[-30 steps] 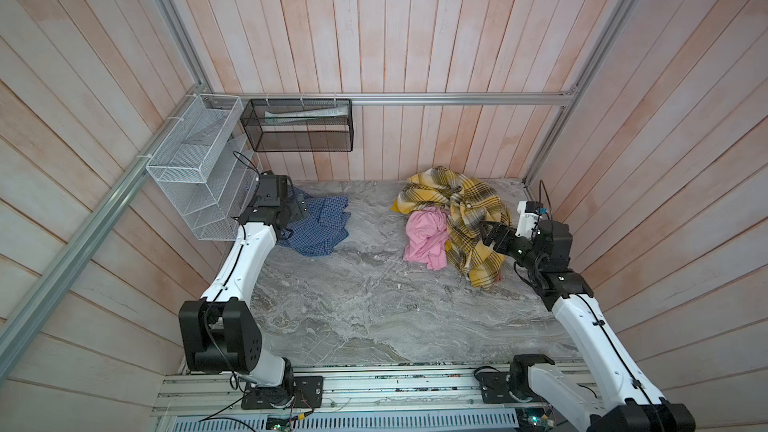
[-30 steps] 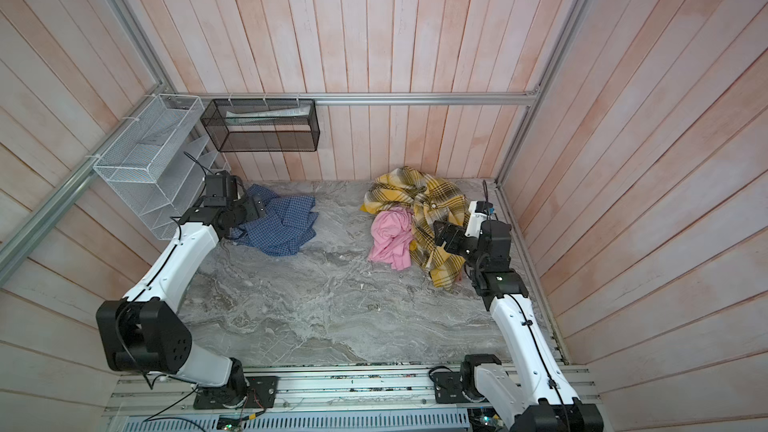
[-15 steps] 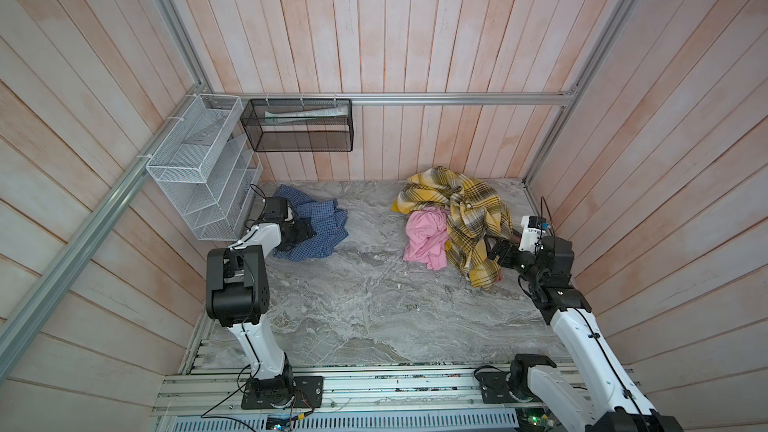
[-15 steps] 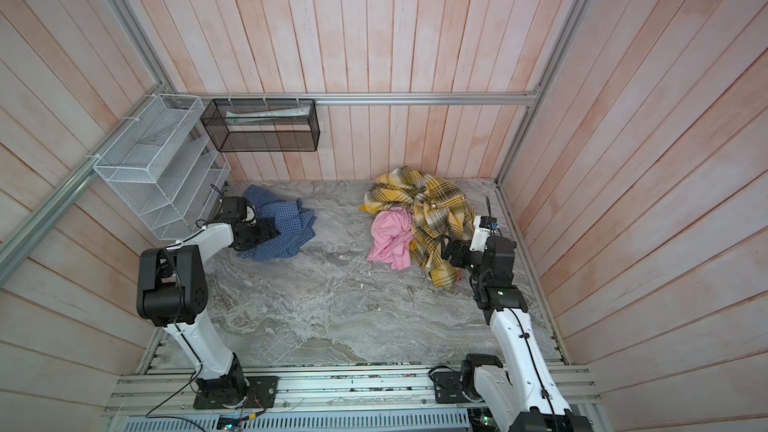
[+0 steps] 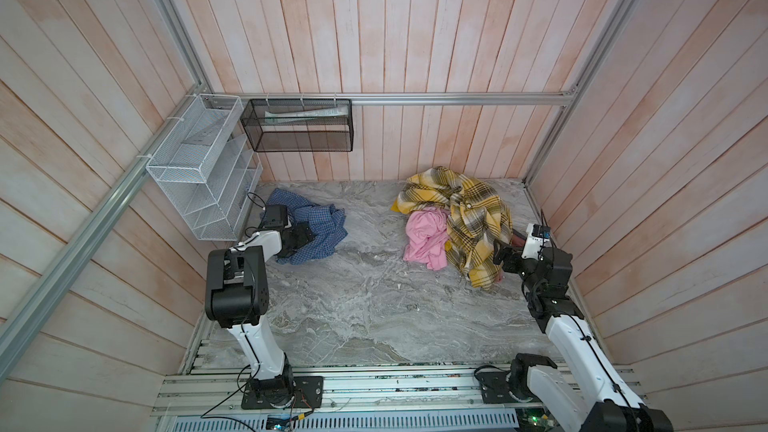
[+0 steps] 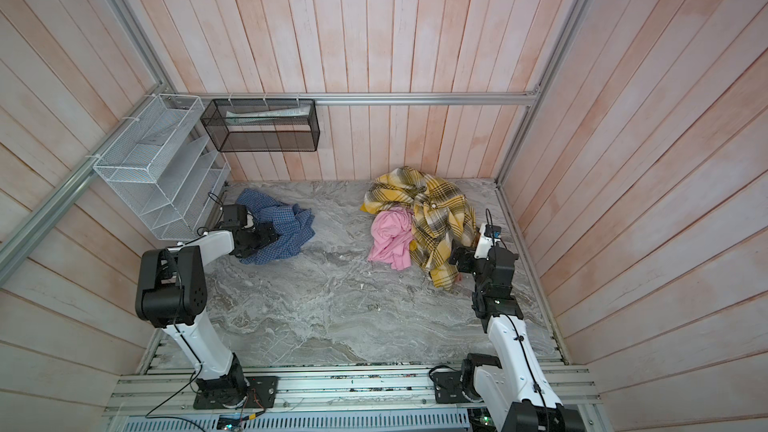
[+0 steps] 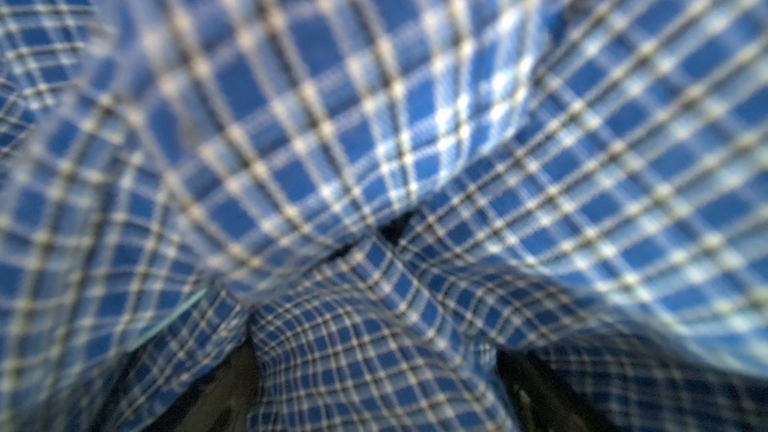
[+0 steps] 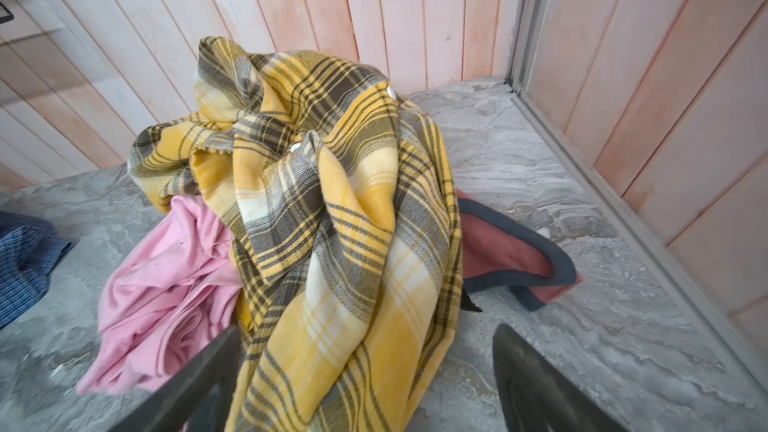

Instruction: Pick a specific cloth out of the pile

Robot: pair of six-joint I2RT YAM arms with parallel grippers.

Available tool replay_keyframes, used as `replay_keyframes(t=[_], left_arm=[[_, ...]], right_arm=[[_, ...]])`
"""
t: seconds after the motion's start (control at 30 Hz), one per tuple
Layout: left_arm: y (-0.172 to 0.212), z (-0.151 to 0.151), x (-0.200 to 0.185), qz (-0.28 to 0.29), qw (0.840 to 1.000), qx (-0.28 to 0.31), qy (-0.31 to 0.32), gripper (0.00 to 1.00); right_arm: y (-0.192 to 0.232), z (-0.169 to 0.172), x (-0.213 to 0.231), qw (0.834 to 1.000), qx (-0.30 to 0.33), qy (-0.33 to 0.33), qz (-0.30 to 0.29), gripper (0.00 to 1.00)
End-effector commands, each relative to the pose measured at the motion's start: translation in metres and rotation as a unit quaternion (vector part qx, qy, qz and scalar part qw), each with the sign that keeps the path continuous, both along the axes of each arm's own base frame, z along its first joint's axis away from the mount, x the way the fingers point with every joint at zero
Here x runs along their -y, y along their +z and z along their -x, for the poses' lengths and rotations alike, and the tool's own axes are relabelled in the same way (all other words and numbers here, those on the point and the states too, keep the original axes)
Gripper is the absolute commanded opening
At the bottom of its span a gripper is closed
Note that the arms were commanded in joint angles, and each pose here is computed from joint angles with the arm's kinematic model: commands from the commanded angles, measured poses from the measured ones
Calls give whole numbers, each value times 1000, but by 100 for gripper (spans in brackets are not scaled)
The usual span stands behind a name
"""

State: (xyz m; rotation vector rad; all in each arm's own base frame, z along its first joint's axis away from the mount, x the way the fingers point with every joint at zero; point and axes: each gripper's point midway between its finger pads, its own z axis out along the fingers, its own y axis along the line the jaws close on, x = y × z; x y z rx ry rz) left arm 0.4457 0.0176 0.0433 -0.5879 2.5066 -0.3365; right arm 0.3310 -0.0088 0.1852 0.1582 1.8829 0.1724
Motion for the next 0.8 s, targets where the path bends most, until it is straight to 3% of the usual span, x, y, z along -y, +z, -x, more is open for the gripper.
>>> replay_keyframes(t=[0.0,0.2,0.3,0.5,0.67,0.77], left_arm=[[-19,30,2,11,998,-53,25,95],[14,25,1,-2,1000,1,27,100],[25,29,-6,-25,999,18,38,100],[60,43,-18,-78,992,91,47,100],[88,53,-23,-138,976,166,39,100],[101,60,-24,-176,957,228,35,100]], right_arm=[[13,-5,12,998,48,-23,36,95],[13,-8,12,992,104,-14,74,95],[-7,-11,22,990,103,-41,83,96],[-33,-25,20,990,112,-35,74,96],[-59,-36,15,993,98,-16,67,96],[-53,-37,12,991,119,-10,67,96]])
